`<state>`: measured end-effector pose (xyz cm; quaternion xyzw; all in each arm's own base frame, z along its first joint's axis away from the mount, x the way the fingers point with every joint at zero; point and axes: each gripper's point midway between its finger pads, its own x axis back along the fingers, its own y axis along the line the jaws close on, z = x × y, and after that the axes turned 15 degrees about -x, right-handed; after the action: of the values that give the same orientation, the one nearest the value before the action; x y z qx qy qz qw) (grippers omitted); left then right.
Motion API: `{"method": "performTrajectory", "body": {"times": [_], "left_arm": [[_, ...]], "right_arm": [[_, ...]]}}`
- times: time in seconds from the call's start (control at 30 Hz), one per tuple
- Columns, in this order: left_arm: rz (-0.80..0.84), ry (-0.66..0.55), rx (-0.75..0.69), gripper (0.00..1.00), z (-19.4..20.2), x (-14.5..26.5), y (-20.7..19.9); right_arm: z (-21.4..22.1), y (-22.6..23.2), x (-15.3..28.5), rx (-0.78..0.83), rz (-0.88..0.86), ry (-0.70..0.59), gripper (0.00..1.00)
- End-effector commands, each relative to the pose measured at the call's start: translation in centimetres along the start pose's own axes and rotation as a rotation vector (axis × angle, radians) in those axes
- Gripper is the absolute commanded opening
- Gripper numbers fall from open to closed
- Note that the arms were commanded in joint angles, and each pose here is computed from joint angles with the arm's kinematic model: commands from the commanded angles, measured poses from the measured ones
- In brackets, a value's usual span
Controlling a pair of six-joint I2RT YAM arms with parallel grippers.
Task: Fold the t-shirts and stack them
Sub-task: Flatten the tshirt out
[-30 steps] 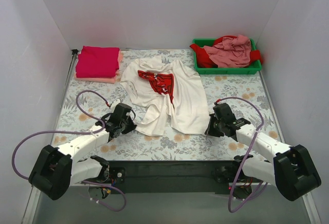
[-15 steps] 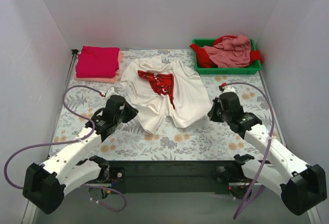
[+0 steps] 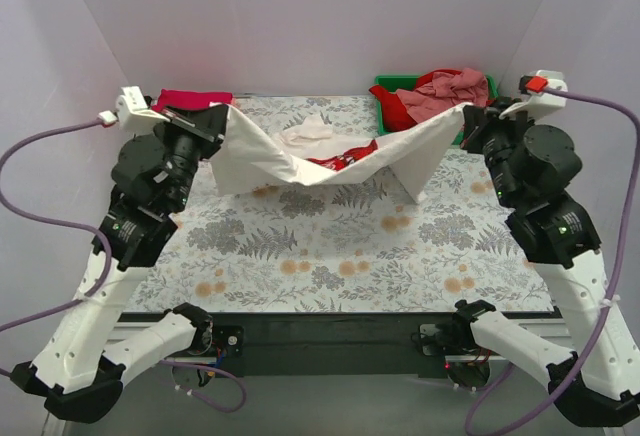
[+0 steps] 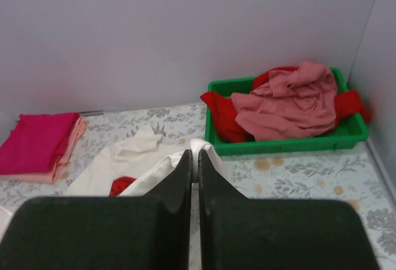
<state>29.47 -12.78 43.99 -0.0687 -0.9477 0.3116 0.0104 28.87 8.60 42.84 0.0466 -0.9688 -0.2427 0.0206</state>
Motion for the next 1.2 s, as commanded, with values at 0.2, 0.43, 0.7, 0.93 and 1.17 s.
{"method": "performTrajectory", "body": {"times": [0.2, 0.43, 0.7, 0.93, 1.17], "left_arm": [[0.21, -0.383, -0.057, 0.0, -17.4, 8.9, -7.2], [0.504, -0.577, -0.107, 0.0, -25.5, 18.7, -12.6], [0.58, -0.681, -0.127, 0.0, -29.4, 23.2, -14.1], [0.395, -0.669, -0.177, 0.0, -28.9, 17.0, -13.1], [-0.052, -0.56, -0.361, 0.0, -22.5, 2.5, -7.6]], "right_arm": [[-15.0, 3.2, 7.3, 0.024, -0.11, -0.357, 0.01], [-20.5, 6.0, 15.9, -0.017, -0.353, -0.489, 0.01], [-22.3, 6.1, 19.8, -0.039, -0.414, -0.538, 0.01], [-20.5, 5.4, 16.0, -0.024, -0.317, -0.478, 0.01], [-13.7, 1.7, 6.3, 0.046, -0.034, -0.334, 0.01]]}}
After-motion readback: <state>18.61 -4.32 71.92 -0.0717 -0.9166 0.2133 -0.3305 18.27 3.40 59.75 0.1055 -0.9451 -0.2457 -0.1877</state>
